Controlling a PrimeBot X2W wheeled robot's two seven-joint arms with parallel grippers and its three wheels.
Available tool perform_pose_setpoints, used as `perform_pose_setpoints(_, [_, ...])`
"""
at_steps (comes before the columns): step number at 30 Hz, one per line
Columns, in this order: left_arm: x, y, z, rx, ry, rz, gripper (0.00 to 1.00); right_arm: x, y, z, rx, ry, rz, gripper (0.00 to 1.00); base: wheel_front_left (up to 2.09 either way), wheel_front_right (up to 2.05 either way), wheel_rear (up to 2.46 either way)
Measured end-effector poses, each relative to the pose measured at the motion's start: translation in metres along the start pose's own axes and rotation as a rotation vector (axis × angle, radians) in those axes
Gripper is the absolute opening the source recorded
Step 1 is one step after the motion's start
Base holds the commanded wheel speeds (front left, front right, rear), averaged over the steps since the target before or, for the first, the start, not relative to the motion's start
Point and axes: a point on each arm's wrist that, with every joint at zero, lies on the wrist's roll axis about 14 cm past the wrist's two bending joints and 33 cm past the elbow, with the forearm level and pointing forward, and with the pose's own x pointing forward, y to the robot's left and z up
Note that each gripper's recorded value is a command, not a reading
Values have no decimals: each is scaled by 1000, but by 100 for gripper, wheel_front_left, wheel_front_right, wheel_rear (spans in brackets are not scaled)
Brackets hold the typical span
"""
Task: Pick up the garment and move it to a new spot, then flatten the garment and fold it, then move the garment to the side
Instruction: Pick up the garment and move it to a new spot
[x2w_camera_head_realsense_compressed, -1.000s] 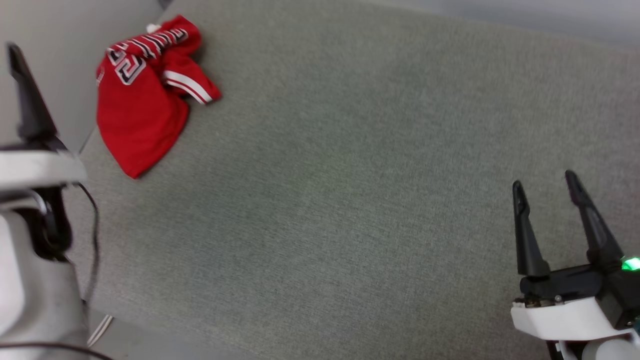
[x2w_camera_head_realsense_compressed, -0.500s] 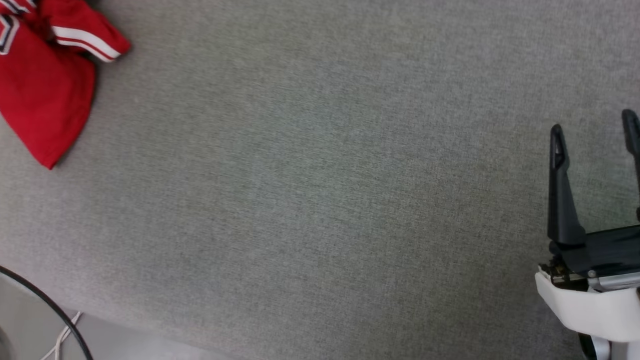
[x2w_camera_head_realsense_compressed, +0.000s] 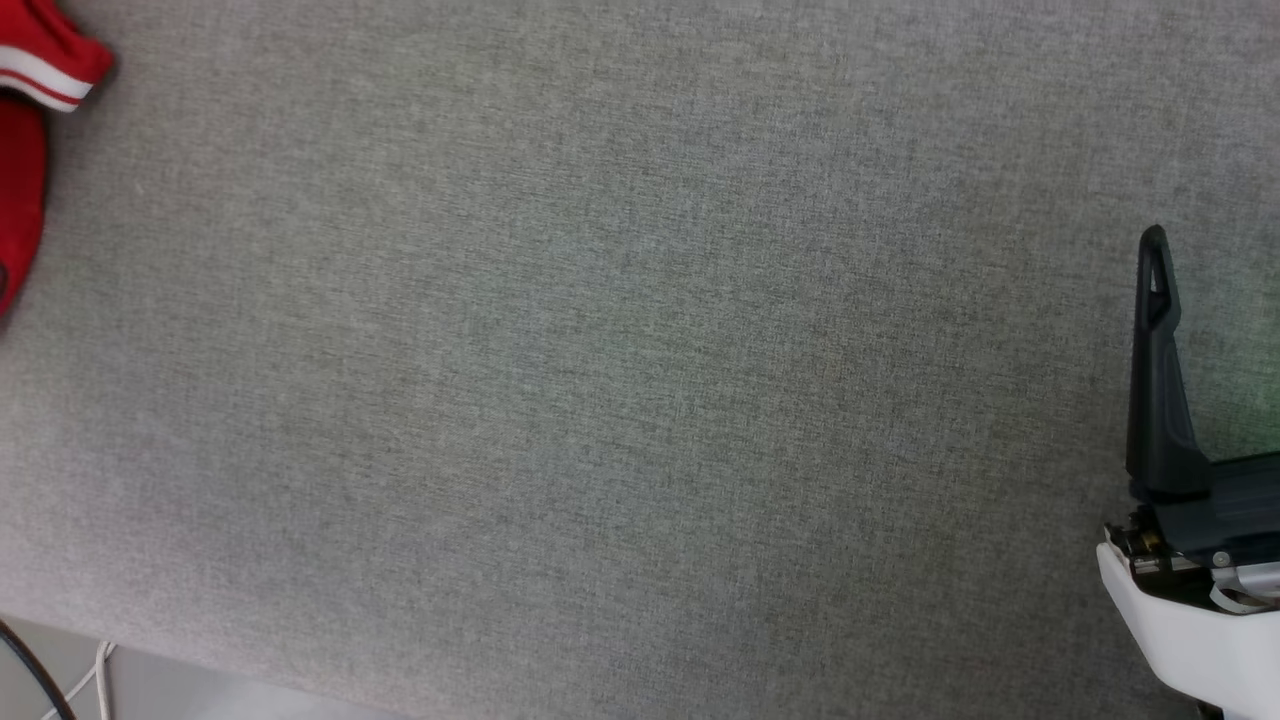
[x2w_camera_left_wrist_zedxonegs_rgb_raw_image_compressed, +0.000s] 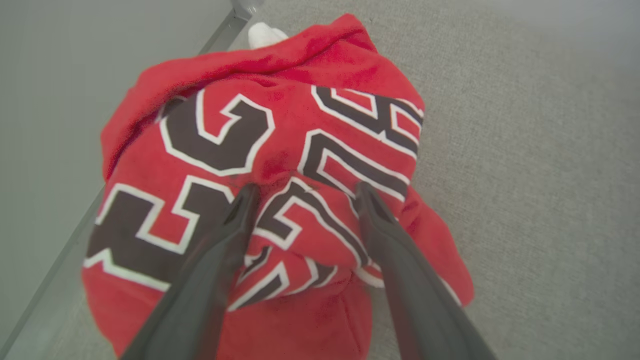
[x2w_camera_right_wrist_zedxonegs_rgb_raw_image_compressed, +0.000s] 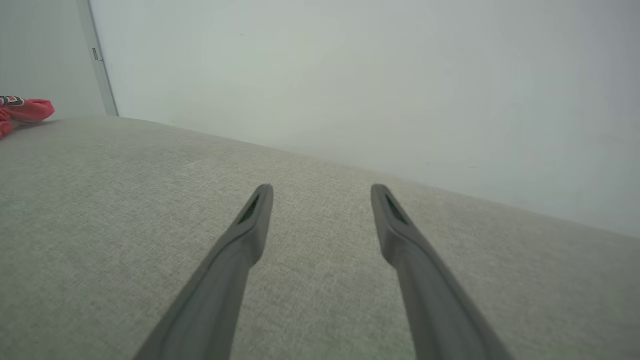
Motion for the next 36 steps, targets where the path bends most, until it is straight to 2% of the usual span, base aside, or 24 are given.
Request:
perform_pose_setpoints(2, [4, -2, -15, -26, 67, -18, 100, -1, -1, -3, -7, 4, 0, 100, 0, 0, 0])
perform_pose_setpoints(6, [10, -7, -52, -13, 219, -34, 100, -2, -4, -7, -16, 10, 0, 100, 0, 0, 0])
perform_pose_setpoints(10, [11, -9, -63, -25, 274, -46, 100, -3, -5, -8, -20, 13, -1, 100, 0, 0, 0])
perform_pose_setpoints(11, [11, -9, -64, -22, 279, -49, 92, -3, -5, -8, -20, 13, 0, 100, 0, 0, 0])
perform_pose_setpoints(12, [11, -10, -65, -19, 284, -51, 16, -3, -4, -7, -19, 12, 0, 100, 0, 0, 0])
perform_pose_setpoints(13, [10, -10, -65, -22, 286, -56, 0, -3, -4, -7, -20, 12, 0, 100, 0, 0, 0])
perform_pose_setpoints(17, [5, -7, -64, -18, 266, -56, 0, -3, -4, -3, -20, 9, 1, 100, 0, 0, 0])
perform_pose_setpoints(22, [-7, -7, -41, 20, 188, -67, 0, -1, 1, 13, -9, -21, 9, 100, 0, 0, 0])
perform_pose_setpoints(30, [-47, -23, 48, 158, -67, -127, 0, -1, 8, 50, 22, -84, 12, 100, 0, 0, 0])
perform_pose_setpoints(36, [-93, -59, 114, 280, -253, -216, 0, -7, 7, 79, 13, -123, 0, 100, 0, 0, 0])
